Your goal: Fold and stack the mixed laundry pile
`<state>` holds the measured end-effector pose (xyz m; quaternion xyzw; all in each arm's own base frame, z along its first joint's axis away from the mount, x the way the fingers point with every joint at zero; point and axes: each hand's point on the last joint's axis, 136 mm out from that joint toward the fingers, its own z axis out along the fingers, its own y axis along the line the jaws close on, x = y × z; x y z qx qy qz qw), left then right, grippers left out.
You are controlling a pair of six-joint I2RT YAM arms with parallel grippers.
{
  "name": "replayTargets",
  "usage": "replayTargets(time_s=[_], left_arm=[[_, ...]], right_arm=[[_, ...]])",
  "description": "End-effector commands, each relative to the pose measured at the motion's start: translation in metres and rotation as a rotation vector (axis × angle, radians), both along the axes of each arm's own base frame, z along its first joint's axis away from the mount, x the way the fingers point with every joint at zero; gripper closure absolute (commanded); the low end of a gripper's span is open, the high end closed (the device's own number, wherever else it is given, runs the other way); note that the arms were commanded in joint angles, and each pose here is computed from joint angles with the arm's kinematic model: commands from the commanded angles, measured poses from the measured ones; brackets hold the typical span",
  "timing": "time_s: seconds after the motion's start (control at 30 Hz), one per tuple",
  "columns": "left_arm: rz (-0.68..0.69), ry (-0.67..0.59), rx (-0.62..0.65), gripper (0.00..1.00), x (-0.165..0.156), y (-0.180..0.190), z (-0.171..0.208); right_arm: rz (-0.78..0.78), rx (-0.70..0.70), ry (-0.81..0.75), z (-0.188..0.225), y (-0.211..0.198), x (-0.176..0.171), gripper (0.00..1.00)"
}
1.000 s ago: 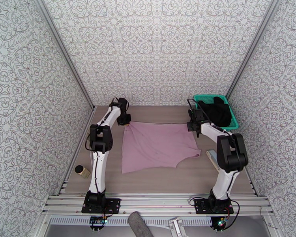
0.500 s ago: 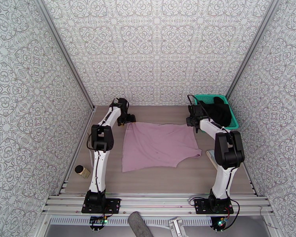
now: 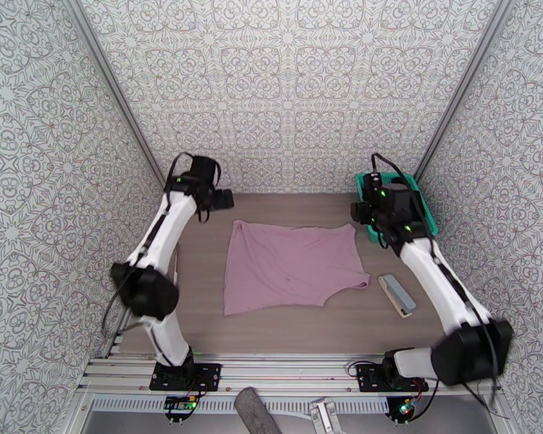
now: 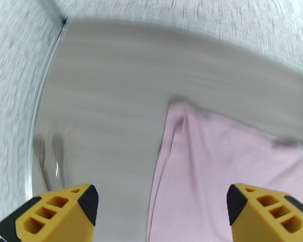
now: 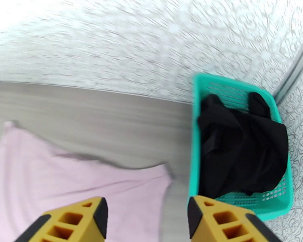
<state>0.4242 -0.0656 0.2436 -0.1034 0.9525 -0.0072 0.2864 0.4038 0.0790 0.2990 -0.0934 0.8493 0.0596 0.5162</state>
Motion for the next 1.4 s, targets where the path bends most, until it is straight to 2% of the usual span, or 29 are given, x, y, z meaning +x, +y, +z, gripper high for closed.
replayTargets(time_s=[0.0, 0.1, 0.17, 0.27, 0.4, 0.5, 0.67, 0.83, 1.37], left_arm=[[0.071, 0.152, -0.031, 0.16, -0.067, -0.007, -0.051], [0.079, 0.183, -0.197, 0.27, -0.116, -0.029, -0.074], [0.101, 0.222, -0.277, 0.30, -0.144, -0.039, -0.092], [0.163, 0.268, -0.311, 0.34, -0.178, -0.045, -0.115], [0.237, 0.316, -0.339, 0.37, -0.201, -0.054, -0.142], [0.296, 0.336, -0.375, 0.41, -0.208, -0.060, -0.160], [0.407, 0.340, -0.442, 0.40, -0.215, -0.063, -0.187], [0.493, 0.344, -0.431, 0.41, -0.217, -0.054, -0.200], [0.547, 0.402, -0.358, 0.48, -0.236, -0.034, -0.215]], right_arm=[[0.185, 0.077, 0.174, -0.042, 0.039, -0.058, 0.42], [0.278, 0.129, 0.204, -0.047, 0.054, -0.093, 0.38], [0.327, 0.151, 0.230, -0.049, 0.061, -0.110, 0.37], [0.367, 0.168, 0.264, -0.055, 0.070, -0.123, 0.37], [0.393, 0.159, 0.293, -0.069, 0.078, -0.128, 0.38], [0.411, 0.153, 0.319, -0.079, 0.084, -0.129, 0.39], [0.437, 0.140, 0.355, -0.092, 0.093, -0.131, 0.39], [0.452, 0.134, 0.365, -0.098, 0.098, -0.132, 0.39], [0.462, 0.121, 0.384, -0.106, 0.101, -0.132, 0.40]])
